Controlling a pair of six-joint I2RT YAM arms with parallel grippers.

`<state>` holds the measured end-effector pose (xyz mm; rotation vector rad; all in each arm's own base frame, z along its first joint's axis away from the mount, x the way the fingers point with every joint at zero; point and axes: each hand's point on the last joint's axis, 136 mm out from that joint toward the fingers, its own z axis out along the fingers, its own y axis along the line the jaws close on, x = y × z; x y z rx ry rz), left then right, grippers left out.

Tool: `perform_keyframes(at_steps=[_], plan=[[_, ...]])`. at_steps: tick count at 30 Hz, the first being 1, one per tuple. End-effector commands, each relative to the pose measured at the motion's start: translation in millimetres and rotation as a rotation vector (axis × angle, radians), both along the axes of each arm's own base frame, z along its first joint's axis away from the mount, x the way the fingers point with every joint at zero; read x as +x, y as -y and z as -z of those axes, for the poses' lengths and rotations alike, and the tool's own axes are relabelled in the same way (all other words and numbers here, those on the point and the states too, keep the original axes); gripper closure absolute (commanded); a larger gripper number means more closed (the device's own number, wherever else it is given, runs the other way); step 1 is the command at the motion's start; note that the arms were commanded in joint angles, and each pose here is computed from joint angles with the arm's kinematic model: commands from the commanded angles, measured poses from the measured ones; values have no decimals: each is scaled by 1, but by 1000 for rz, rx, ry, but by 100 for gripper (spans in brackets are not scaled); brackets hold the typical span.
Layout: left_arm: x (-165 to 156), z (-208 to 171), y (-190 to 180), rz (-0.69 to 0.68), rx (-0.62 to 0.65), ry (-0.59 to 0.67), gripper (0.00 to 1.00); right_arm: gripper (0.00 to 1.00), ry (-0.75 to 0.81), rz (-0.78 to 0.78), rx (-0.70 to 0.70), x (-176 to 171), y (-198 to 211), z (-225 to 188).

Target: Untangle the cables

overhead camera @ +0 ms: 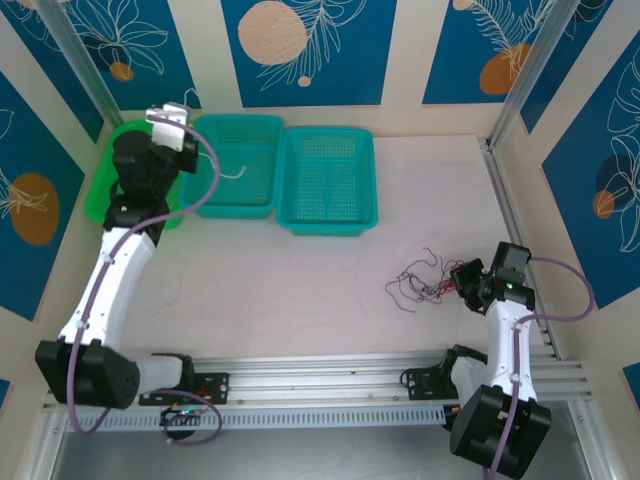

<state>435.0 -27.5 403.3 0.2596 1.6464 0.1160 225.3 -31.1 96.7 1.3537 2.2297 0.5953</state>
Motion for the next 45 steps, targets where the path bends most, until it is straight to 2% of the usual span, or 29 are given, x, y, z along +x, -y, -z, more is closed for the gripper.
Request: perform_keyframes(at_steps=[1, 7, 12, 16, 18, 20, 23, 26, 29, 32, 36, 39, 42, 45], plan=[[20, 16, -48, -136, -58, -68, 100, 100, 10, -6, 6, 1, -1, -3], [60, 67, -135, -312, -153, -173, 100, 100, 7, -7, 13, 0, -2, -2], [80, 100, -187, -401, -160, -229, 100, 100, 10, -16, 15, 0, -3, -5], [85, 111, -196, -392, -167, -250, 58, 100, 7, -25, 11, 0, -4, -9], [81, 102, -190, -365, -193, -221, 45, 100, 7, -26, 17, -1, -5, -9], [74, 87, -178, -324, -245, -181, 36, 100, 7, -26, 26, -2, -7, -8], [64, 64, -151, -217, -334, -144, 31, 100, 14, -34, 42, -2, -11, -8], [50, 39, -104, -57, -404, -110, 30, 100, 43, -73, 66, 0, -19, -13], [29, 18, -46, 117, -458, -96, 28, 100, 106, -145, 121, 6, -34, -24], [-1, 10, 20, 294, -457, -76, 27, 100, 153, -205, 161, 10, -47, -38], [-53, 24, 114, 560, -414, -101, 26, 100, 191, -284, 191, 13, -65, -56], [-104, 46, 182, 810, -361, -117, 26, 100, 227, -347, 225, 17, -80, -73], [-163, 74, 236, 1061, -232, -132, 26, 100, 282, -435, 249, 20, -100, -94], [-215, 101, 270, 1258, -81, -105, 25, 100, 339, -521, 237, 24, -119, -116]])
